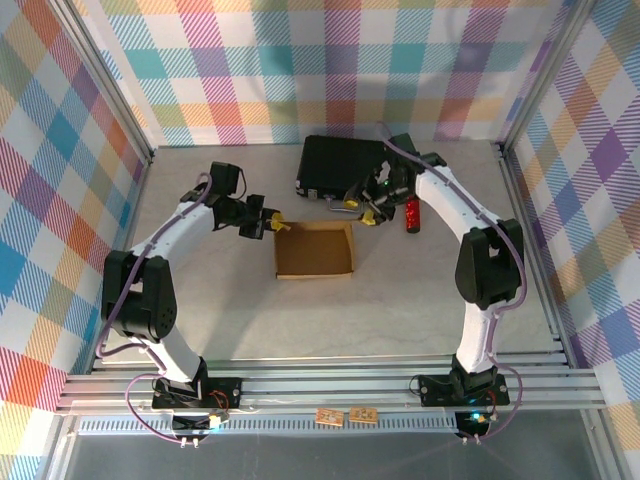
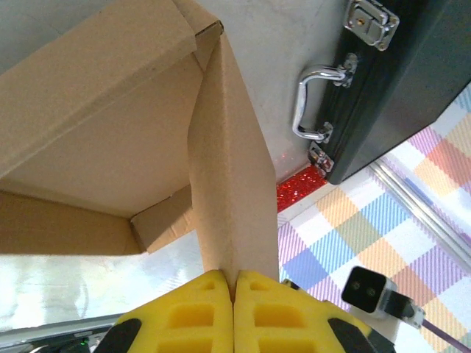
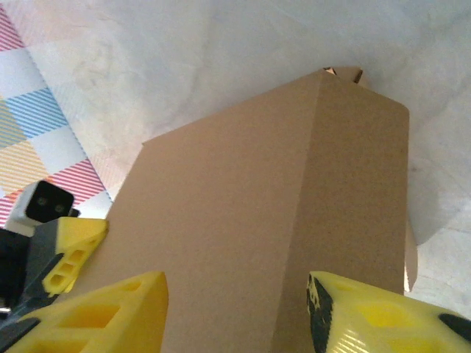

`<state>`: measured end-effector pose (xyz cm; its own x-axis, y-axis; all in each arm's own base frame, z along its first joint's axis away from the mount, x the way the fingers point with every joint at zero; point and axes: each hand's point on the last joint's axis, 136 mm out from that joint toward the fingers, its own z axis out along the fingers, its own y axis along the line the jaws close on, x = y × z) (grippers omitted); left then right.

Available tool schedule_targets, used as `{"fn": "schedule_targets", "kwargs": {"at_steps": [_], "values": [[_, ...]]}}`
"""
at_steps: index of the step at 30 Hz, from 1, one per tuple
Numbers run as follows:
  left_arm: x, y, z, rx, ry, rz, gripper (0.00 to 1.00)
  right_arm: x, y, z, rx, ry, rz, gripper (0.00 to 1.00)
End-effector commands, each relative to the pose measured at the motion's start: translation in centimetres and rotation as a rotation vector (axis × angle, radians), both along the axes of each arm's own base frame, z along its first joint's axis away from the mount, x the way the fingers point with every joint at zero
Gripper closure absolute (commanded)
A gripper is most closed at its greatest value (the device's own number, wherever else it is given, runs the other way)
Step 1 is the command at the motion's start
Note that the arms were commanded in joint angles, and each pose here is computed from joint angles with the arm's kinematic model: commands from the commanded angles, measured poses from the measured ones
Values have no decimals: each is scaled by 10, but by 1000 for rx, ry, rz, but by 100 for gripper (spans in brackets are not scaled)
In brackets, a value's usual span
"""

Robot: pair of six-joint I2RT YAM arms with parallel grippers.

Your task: Fold the paper box

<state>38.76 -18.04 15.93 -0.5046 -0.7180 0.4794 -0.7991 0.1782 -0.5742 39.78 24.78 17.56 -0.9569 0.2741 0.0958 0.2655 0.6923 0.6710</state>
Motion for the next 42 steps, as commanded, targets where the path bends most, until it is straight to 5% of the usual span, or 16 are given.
{"fn": "schedule_targets", "kwargs": {"at_steps": [1,25,42], "values": [[4,-2,44,-64,-89,5,100,-5,-6,4,-27,-1,66,46],[0,-6,49,-83,-102,14,100,-24,9,7,106,75,-10,46],[-4,-5,25,-48,-121,-22,100,-29,28,-8,63,55,26,64]]}}
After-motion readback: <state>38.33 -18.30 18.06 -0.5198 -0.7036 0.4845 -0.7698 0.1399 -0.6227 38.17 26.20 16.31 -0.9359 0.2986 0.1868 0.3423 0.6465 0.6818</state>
